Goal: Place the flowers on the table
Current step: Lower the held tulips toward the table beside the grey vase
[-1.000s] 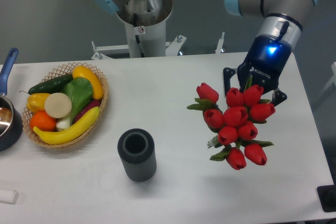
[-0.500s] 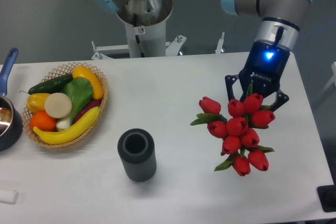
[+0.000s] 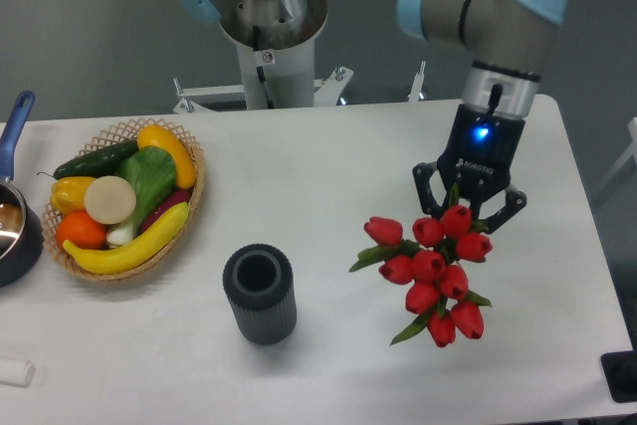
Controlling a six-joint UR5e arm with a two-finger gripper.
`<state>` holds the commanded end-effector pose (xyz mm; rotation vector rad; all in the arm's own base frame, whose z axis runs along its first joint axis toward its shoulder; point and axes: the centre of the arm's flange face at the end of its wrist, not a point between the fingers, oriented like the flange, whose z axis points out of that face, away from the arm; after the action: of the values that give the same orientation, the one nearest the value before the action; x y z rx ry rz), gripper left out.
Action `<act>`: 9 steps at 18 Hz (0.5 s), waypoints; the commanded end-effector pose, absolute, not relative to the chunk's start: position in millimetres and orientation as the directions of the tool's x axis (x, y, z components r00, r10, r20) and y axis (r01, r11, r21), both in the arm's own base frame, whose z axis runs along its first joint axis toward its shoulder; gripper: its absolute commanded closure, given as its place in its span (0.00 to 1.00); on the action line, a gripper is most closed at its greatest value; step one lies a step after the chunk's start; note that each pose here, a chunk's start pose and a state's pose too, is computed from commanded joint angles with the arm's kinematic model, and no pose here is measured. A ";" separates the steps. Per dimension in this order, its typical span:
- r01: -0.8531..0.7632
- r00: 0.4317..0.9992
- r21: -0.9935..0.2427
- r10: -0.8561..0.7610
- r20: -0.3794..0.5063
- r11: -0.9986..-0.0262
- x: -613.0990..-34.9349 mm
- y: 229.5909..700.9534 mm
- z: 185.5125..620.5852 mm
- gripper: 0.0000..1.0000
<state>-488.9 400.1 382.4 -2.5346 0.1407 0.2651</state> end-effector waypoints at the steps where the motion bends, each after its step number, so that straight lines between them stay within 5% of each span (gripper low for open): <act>1: -0.164 0.971 -0.517 -0.046 -0.233 -0.840 -489.8 398.6 381.2 0.70; 9: -0.241 0.950 -0.268 -0.171 -0.261 -0.933 -492.8 393.0 345.3 0.71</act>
<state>-492.8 393.0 345.3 -2.8040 0.3028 0.3373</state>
